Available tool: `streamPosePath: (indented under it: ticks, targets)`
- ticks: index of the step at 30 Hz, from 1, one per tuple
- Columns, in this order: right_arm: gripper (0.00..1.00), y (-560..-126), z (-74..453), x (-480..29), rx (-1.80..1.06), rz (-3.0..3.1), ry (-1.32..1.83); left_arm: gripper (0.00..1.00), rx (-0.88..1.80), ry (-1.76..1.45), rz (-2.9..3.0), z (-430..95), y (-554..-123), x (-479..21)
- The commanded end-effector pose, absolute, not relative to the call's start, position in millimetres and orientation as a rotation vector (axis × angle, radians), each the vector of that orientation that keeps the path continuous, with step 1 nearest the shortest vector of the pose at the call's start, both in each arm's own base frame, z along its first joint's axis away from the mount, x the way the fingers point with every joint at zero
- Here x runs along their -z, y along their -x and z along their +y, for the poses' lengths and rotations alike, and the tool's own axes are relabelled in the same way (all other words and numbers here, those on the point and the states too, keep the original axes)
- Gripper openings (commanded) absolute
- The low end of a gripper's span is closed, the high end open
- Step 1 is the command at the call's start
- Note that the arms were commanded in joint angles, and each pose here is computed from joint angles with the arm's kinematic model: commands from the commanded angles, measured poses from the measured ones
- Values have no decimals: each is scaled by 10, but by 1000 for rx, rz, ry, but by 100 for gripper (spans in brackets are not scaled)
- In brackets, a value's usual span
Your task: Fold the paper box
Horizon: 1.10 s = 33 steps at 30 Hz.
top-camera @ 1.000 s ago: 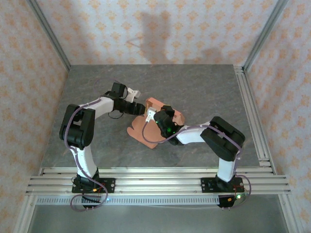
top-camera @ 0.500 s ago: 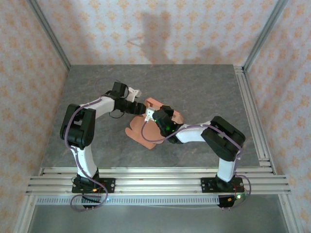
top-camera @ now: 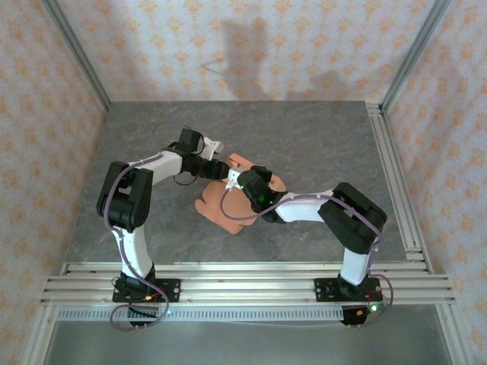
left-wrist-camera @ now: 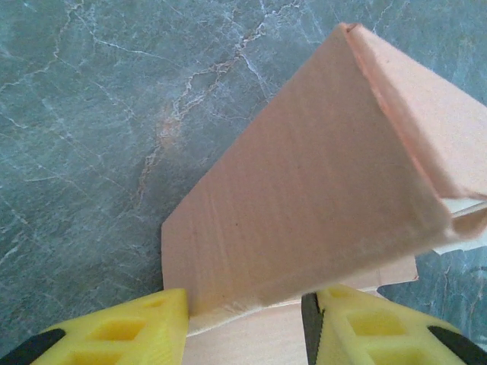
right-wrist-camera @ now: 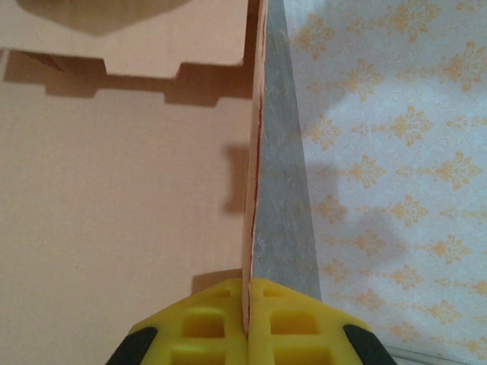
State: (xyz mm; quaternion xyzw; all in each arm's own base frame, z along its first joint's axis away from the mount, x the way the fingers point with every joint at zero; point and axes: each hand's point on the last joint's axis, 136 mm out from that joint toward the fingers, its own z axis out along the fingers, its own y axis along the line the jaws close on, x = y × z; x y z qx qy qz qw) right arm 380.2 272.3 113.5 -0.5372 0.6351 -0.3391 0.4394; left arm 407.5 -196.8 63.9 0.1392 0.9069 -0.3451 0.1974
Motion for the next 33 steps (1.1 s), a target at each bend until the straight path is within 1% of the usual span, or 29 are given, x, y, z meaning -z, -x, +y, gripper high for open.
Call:
streamPosePath:
  ticks: [1,11,12,14,15,18,19,20,21,24,26,33]
  targets:
    - [0,-3752,2800,-1201,797,1578,1357,44,906,-391,2536,-1982,-4179,-575]
    - [0,-3745,2799,-1240,797,1583,1349,41,811,-334,2535,-1916,-4279,-539]
    - [0,-3749,2796,-1238,800,1583,1349,40,789,-324,2531,-1890,-4296,-544]
    - [0,-3748,2793,-1252,801,1583,1345,34,747,-305,2527,-1843,-4323,-557]
    - [0,-3749,2797,-1265,797,1585,1341,33,722,-292,2525,-1817,-4338,-562]
    - [0,-3749,2792,-1261,798,1594,1341,33,697,-274,2520,-1783,-4352,-536]
    - [0,-3754,2792,-1263,801,1594,1339,33,688,-273,2488,-1776,-4367,-662]
    - [0,-3757,2790,-1255,803,1596,1339,33,676,-264,2476,-1755,-4375,-685]
    - [0,-3756,2792,-1253,802,1598,1339,33,668,-258,2462,-1748,-4386,-711]
    - [0,-3755,2808,-1260,784,1607,1333,45,655,-239,2429,-1723,-4408,-756]
    - [0,-3749,2831,-1283,758,1616,1328,48,660,-239,2424,-1732,-4417,-749]
    - [0,-3751,2834,-1226,754,1649,1345,52,718,-254,2392,-1805,-4411,-782]
